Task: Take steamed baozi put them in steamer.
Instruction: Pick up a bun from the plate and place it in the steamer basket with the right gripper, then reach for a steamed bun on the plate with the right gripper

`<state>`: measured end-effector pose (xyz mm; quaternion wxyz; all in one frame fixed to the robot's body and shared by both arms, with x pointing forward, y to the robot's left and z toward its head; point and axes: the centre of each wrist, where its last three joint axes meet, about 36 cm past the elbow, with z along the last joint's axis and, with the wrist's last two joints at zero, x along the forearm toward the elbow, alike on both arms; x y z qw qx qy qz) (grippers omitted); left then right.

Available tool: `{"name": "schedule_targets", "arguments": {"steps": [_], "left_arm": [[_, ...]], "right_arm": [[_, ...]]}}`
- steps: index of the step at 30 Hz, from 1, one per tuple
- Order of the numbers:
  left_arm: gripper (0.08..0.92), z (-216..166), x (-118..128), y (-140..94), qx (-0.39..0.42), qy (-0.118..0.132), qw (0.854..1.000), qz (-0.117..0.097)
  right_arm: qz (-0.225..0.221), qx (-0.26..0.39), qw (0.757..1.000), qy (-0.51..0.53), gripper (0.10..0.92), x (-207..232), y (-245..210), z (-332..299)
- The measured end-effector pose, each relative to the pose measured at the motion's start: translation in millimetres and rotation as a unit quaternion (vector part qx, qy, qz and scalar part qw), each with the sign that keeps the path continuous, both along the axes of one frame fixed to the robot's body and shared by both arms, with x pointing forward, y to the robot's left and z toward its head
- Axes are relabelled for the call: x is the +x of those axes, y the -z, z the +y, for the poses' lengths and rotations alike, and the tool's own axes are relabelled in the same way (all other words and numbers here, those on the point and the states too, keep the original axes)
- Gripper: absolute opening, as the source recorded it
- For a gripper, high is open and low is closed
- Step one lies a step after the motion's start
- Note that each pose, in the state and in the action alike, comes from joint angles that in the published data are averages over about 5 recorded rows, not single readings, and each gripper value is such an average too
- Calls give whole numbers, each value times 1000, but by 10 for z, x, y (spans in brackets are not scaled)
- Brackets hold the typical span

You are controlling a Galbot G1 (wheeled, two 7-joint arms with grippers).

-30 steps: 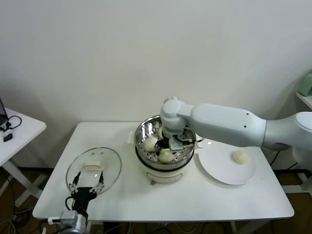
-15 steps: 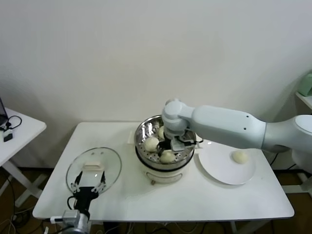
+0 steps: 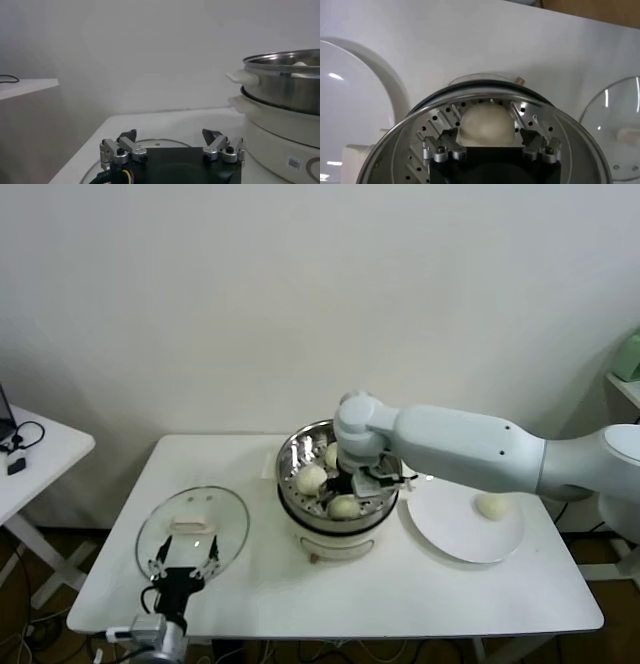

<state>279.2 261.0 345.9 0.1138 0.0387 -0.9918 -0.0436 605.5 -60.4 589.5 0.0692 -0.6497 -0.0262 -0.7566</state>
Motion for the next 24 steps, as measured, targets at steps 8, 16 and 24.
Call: {"name": "schedule_targets", "arguments": {"steps": [8, 16, 24], "left_arm": [[823, -20, 8, 1, -3, 1, 1000, 0], [823, 9, 16, -16, -1, 0, 1000, -4], [823, 38, 25, -47, 4, -6, 1000, -15]], "right_arm": [[-12, 5, 1000, -12, 823, 17, -169, -32], [-29, 24, 999, 19, 823, 71, -588, -240], [-8, 70, 970, 231, 823, 340, -898, -1003]]}}
